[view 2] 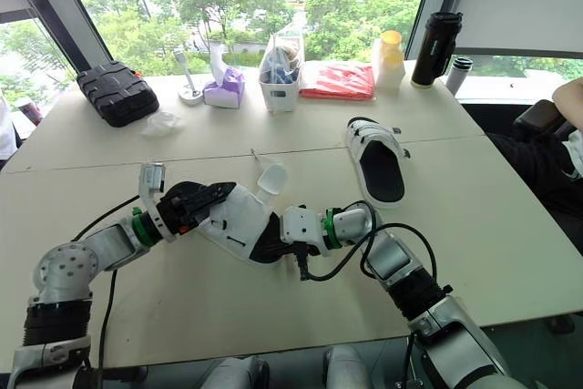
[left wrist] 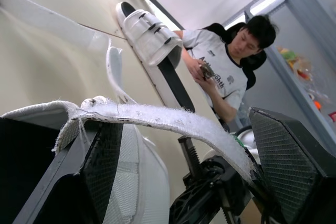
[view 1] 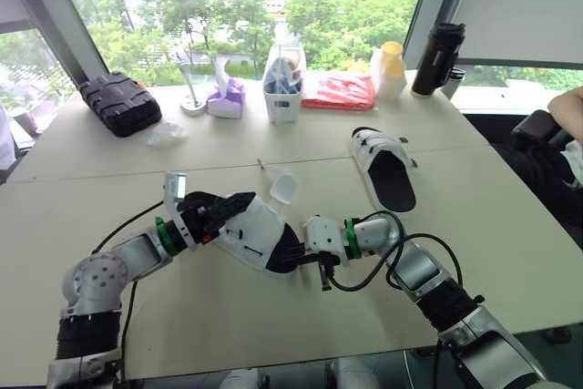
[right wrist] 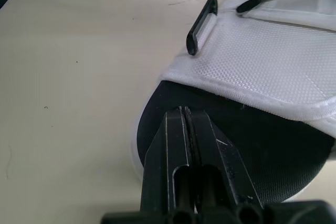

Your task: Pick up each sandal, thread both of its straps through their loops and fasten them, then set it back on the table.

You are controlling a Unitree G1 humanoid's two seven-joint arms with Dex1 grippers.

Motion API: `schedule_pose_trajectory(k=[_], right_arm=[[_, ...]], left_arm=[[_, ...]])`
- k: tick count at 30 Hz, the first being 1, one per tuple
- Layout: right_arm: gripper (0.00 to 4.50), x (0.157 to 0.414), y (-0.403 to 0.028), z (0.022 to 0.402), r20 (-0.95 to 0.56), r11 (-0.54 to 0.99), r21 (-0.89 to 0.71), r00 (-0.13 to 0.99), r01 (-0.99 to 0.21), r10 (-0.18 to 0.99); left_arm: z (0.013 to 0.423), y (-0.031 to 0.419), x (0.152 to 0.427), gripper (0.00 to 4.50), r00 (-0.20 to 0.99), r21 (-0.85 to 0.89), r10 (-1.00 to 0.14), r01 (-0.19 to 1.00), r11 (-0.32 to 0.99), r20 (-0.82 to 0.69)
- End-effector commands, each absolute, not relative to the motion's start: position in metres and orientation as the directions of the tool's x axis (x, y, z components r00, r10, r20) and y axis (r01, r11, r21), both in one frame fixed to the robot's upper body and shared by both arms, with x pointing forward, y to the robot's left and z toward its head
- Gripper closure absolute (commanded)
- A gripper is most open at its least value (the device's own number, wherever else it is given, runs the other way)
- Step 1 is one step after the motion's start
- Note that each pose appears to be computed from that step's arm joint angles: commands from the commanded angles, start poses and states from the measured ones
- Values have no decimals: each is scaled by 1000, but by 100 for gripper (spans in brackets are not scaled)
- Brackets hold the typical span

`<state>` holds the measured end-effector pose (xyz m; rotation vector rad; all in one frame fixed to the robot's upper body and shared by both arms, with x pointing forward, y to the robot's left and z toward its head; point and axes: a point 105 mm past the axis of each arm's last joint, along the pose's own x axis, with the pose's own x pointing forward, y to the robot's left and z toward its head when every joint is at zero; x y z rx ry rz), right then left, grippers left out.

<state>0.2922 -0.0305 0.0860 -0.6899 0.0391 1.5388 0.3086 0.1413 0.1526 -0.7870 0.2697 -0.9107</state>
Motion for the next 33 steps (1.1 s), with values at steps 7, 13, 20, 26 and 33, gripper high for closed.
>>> schedule_pose_trajectory(k=[7, 13, 20, 26, 33], right_arm=[[450, 291, -35, 80, -471, -123, -368, 71, -922, 879], [450, 291, -34, 80, -469, -123, -370, 71, -921, 880], [450, 291, -33, 80, -468, -123, -370, 70, -921, 881], [450, 291, -33, 80, -467, -120, -370, 73, -921, 881], [450, 292, -34, 80, -467, -120, -372, 73, -921, 881]], left_arm=[[201, 121, 269, 64, 326, -692, -921, 716, 91, 216], [205, 119, 271, 64, 325, -683, -925, 722, 108, 198], [224, 131, 315, 64, 566, -628, -782, 715, 308, 260], [202, 167, 307, 64, 626, -537, -775, 683, 495, 82], [148, 201, 310, 64, 670, -261, -730, 687, 679, -136]])
